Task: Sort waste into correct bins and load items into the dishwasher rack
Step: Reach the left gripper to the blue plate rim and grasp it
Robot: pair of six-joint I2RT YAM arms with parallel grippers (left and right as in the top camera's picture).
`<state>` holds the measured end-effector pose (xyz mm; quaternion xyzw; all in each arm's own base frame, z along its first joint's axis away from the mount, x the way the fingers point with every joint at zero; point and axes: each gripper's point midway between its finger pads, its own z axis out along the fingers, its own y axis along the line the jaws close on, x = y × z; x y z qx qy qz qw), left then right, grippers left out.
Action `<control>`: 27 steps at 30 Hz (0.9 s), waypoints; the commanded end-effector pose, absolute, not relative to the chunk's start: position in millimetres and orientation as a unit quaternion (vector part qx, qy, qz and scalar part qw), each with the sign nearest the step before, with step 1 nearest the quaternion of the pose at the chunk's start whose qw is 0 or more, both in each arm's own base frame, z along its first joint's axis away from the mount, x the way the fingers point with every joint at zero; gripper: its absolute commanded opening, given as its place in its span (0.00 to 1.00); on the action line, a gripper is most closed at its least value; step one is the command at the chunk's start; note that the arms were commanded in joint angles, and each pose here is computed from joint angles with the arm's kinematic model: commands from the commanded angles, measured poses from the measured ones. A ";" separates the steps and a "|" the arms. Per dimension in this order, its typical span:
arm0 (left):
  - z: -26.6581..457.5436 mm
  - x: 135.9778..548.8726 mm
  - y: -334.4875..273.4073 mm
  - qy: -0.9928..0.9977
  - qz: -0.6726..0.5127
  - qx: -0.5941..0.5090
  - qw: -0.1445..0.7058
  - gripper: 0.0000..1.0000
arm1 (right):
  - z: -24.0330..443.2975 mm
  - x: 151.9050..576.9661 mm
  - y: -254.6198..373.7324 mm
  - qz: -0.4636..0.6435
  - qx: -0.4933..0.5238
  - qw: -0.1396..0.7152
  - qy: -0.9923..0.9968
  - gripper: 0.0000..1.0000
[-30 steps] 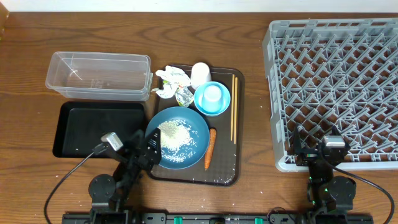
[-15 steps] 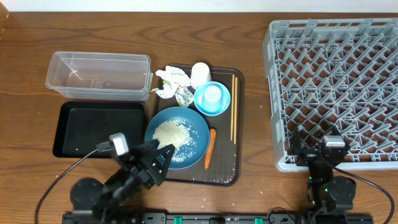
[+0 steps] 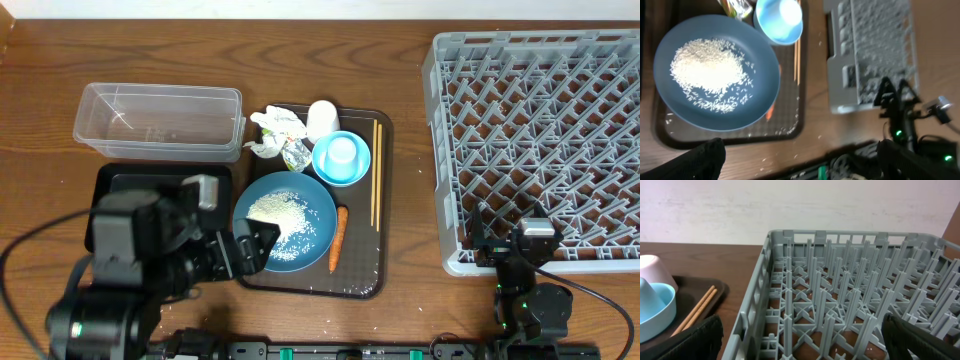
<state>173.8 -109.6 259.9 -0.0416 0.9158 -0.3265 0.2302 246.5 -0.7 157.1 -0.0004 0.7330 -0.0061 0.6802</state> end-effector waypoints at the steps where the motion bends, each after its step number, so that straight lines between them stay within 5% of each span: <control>1: 243.5 177.9 -105.6 0.940 -0.266 -0.013 0.213 0.99 | 156.4 246.3 -1.4 -0.010 -0.002 0.680 0.733 0.99; 7: 220.3 179.7 -121.6 0.963 -0.204 0.013 0.176 0.99 | 156.4 246.3 -1.4 -0.010 -0.002 0.680 0.733 0.99; 18: 208.1 191.0 -191.3 0.954 -0.259 0.063 0.139 0.98 | 156.4 246.3 -1.5 -0.010 -0.002 0.680 0.733 0.99; 27: 137.8 208.1 -194.4 0.985 -0.093 0.096 0.106 0.98 | 156.4 246.3 -1.4 -0.010 -0.002 0.680 0.733 0.99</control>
